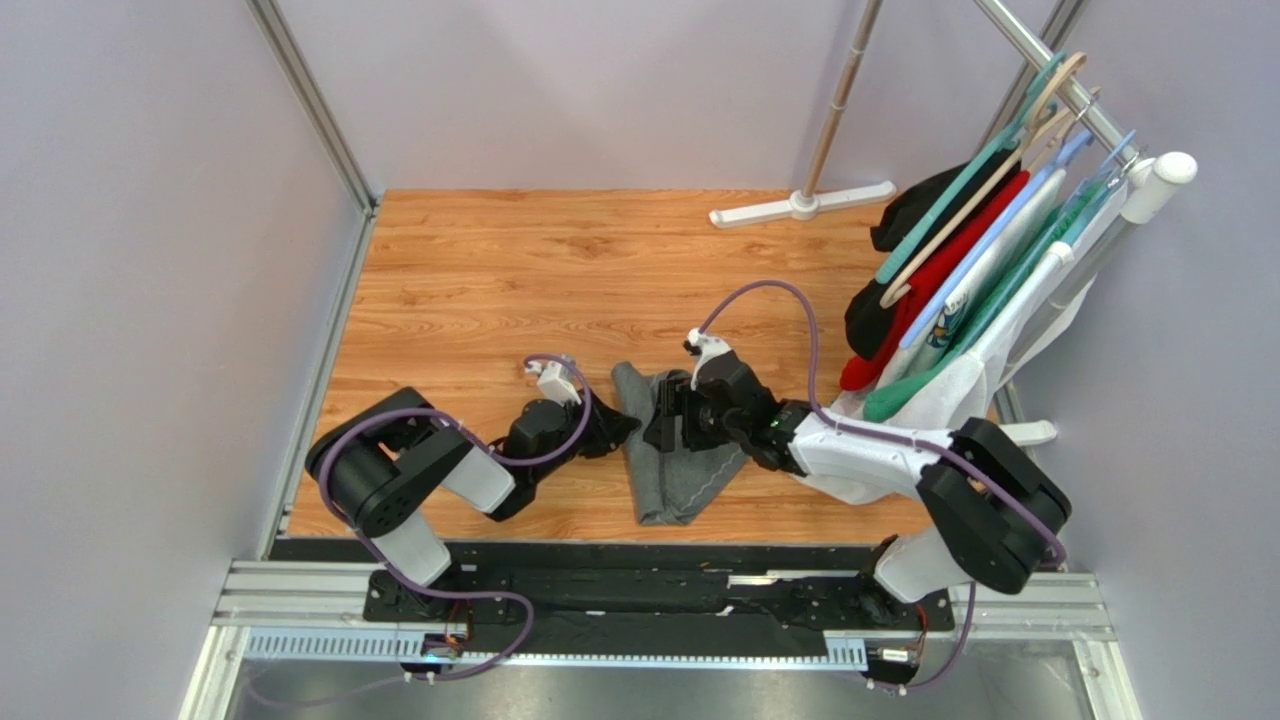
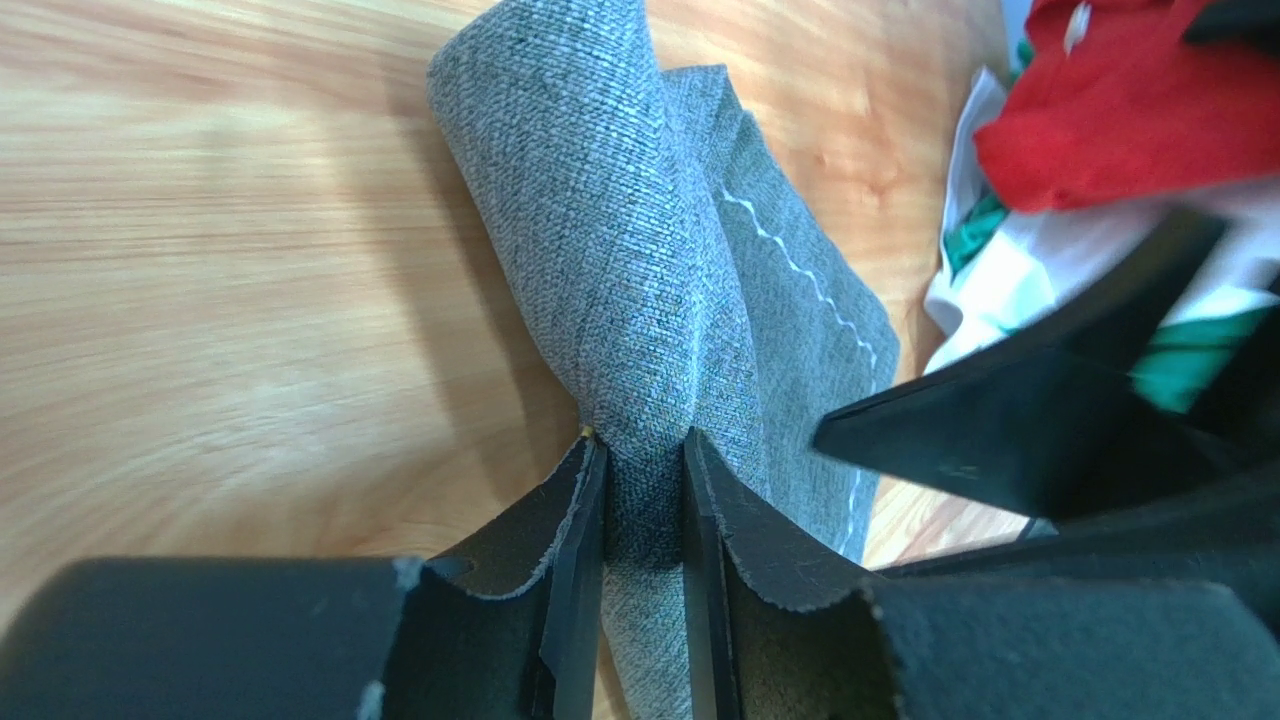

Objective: Fold the napkin, place the utensils inside, and roll it up
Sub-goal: Roll the napkin with the utensil

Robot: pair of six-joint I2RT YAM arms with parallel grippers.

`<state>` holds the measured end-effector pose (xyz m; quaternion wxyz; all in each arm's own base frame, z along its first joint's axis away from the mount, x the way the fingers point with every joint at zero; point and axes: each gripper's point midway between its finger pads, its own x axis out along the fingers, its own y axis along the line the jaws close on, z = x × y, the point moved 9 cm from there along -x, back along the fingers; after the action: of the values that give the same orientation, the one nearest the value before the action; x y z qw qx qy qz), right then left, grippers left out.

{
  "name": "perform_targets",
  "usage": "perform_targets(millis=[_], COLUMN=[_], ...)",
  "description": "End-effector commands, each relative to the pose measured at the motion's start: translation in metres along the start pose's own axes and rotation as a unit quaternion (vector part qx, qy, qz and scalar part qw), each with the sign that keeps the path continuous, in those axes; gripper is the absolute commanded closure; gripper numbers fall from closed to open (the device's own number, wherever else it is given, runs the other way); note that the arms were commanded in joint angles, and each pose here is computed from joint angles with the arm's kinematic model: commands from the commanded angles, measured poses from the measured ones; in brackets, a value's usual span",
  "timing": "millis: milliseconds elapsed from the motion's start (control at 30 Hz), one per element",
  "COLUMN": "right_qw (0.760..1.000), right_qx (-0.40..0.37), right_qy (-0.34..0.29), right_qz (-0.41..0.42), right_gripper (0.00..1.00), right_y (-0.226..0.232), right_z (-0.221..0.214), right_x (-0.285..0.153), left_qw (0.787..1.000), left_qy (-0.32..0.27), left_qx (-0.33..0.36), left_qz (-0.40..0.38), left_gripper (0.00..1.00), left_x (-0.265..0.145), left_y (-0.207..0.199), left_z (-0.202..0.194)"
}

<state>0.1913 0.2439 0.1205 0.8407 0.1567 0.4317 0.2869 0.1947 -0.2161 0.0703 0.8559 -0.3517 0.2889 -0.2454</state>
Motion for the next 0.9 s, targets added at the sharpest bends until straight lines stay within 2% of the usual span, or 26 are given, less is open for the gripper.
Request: perform_targets(millis=[0, 67, 133, 267, 400, 867], right_qw=[0.984, 0.98, 0.974, 0.967, 0.961, 0.953], right_qx=[-0.134, -0.161, -0.175, -0.213, -0.234, -0.243], right_qy=[-0.045, -0.067, -0.092, -0.09, -0.075, -0.034], right_qz=[-0.104, -0.101, -0.107, -0.107, -0.122, -0.176], right_gripper=[0.29, 0.3, 0.36, 0.41, 0.42, 0.52], right_y=[0.022, 0.038, 0.048, 0.075, 0.083, 0.067], right_z=[-0.005, -0.01, -0.012, -0.022, -0.033, -0.068], right_x=[-0.018, -0.021, -0.021, -0.015, -0.001, 0.03], left_qw=[0.999, 0.999, 0.998, 0.998, 0.998, 0.999], left_qy=[0.018, 0.017, 0.023, 0.023, 0.025, 0.017], left_qx=[0.043, 0.046, 0.051, 0.049, 0.043, 0.031], left_qz=[0.018, 0.019, 0.028, 0.031, 0.034, 0.034], left_gripper=[1.0, 1.0, 1.0, 1.0, 1.0, 1.0], left_x=[0.004, 0.003, 0.003, 0.003, 0.002, -0.001], left_y=[-0.007, -0.01, -0.013, -0.014, -0.013, -0.015], left_z=[0.0, 0.003, 0.005, 0.006, 0.005, 0.007])
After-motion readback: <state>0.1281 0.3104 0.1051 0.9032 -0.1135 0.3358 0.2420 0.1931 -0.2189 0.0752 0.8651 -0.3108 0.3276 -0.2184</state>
